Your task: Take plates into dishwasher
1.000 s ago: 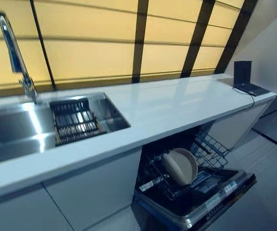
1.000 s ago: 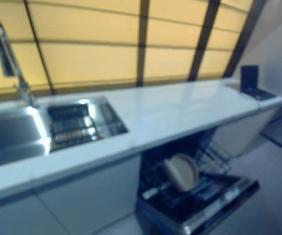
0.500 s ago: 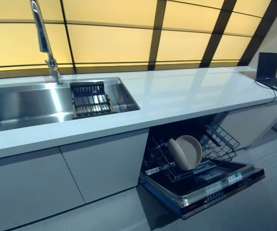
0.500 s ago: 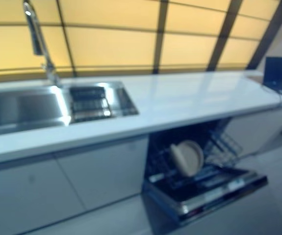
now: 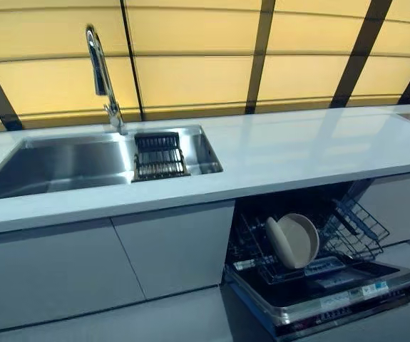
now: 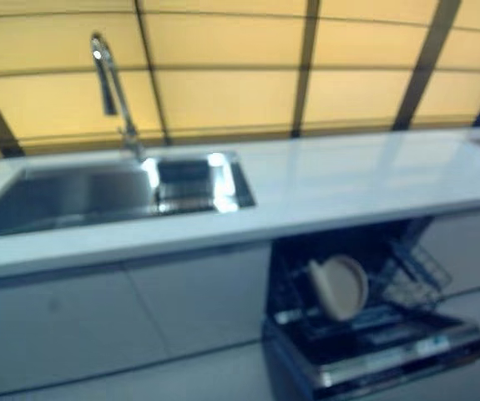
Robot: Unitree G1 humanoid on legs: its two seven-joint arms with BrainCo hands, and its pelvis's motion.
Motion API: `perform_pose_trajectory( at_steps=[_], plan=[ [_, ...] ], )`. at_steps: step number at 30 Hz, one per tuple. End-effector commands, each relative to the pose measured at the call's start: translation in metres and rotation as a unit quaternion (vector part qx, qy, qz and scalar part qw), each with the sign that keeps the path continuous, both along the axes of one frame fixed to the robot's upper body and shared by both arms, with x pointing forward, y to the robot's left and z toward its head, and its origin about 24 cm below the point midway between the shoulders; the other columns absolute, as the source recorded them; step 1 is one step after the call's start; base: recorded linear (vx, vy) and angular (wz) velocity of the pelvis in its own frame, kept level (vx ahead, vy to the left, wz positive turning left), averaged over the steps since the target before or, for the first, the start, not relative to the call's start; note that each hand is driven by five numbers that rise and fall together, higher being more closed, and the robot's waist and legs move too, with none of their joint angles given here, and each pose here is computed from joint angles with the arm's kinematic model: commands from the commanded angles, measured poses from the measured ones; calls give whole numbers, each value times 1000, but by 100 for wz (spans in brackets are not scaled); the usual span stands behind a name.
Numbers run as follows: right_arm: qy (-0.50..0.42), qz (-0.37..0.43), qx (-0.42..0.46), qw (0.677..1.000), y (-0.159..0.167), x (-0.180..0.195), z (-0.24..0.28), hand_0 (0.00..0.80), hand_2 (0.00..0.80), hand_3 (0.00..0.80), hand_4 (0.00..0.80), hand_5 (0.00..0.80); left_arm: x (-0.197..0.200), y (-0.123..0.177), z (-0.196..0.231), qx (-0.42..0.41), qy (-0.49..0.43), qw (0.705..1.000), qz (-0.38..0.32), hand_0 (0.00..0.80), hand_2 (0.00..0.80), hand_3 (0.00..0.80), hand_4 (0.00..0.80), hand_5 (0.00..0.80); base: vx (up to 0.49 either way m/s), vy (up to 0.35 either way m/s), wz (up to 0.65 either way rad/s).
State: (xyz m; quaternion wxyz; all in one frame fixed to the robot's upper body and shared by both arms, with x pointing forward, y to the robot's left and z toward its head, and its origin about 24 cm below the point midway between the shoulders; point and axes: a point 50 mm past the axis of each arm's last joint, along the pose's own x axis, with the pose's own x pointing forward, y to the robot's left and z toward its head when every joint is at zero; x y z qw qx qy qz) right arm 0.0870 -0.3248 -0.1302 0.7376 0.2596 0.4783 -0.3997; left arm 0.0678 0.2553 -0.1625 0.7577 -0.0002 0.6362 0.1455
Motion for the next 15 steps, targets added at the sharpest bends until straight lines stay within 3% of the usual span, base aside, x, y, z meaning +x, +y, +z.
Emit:
perform_pose_trajectory(
  at_steps=[1,5,10,15],
  plan=[
    [-35,2,-51,998,-17,32,18,0,0,0,0,0,32,1,7,16,-35,998,-47,0,0,0,0,0,-325,12,55],
    [-39,2,-73,997,-25,42,25,0,0,0,0,0,36,7,9,28,-37,996,-74,0,0,0,0,0,-226,-15,14],
    [-46,6,-60,997,-21,41,23,0,0,0,0,0,28,20,12,28,-28,998,-40,0,0,0,0,0,-100,-151,-8],
    [-40,-27,-9,999,12,38,4,0,0,0,0,0,49,15,16,7,-72,997,17,0,0,0,0,0,-98,-433,22]
  ],
)
